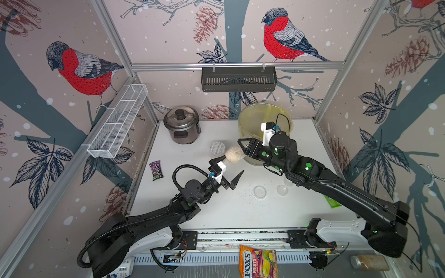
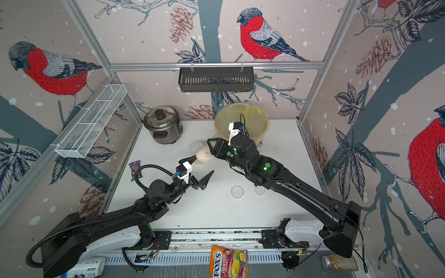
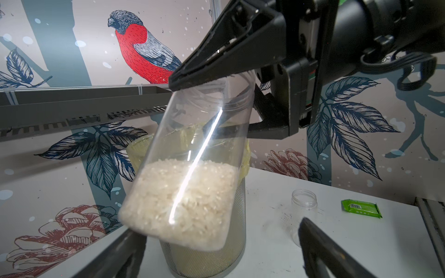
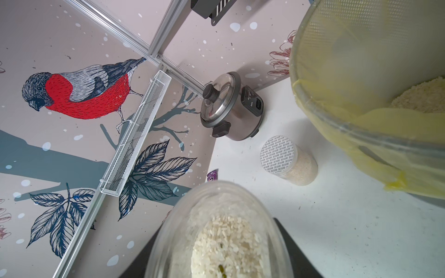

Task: Empty moldy rice from jars
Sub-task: Pour the moldy rice from the jar into the trash bin.

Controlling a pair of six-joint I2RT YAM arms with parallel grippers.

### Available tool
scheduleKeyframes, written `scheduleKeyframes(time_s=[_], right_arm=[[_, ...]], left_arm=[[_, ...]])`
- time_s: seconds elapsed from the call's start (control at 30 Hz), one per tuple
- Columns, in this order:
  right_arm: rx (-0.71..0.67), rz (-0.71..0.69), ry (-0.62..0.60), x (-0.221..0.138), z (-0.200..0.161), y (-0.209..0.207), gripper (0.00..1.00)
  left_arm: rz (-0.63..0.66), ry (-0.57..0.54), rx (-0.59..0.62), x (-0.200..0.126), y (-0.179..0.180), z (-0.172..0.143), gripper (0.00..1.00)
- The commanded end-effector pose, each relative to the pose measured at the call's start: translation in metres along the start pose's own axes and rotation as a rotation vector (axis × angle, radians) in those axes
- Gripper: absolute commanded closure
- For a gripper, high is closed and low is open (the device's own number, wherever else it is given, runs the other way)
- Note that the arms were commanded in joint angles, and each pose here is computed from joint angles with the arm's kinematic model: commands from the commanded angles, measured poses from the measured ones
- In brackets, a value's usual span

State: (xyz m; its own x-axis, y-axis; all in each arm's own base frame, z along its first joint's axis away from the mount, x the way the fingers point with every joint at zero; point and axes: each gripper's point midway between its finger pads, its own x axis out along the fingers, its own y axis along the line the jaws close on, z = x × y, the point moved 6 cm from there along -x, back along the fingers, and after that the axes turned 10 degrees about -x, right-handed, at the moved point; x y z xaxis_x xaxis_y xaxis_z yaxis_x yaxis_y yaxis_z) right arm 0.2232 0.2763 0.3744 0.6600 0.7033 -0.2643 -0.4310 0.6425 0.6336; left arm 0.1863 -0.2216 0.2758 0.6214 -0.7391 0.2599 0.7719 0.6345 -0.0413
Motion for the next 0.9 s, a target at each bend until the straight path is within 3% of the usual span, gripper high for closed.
scheduleKeyframes(time_s=[0.0, 0.87], right_arm=[[0.001, 0.027, 0.019, -0.003, 0.000, 0.003, 0.68], [0.007, 0.039, 0.006, -0.015, 0.009, -0.001, 0.69]], left_arm=[[0.006, -0.138, 0.016, 0.002, 0.003, 0.029, 0.04], [-0.059, -0.106, 0.034, 0.024, -0.001, 0.027, 0.10]])
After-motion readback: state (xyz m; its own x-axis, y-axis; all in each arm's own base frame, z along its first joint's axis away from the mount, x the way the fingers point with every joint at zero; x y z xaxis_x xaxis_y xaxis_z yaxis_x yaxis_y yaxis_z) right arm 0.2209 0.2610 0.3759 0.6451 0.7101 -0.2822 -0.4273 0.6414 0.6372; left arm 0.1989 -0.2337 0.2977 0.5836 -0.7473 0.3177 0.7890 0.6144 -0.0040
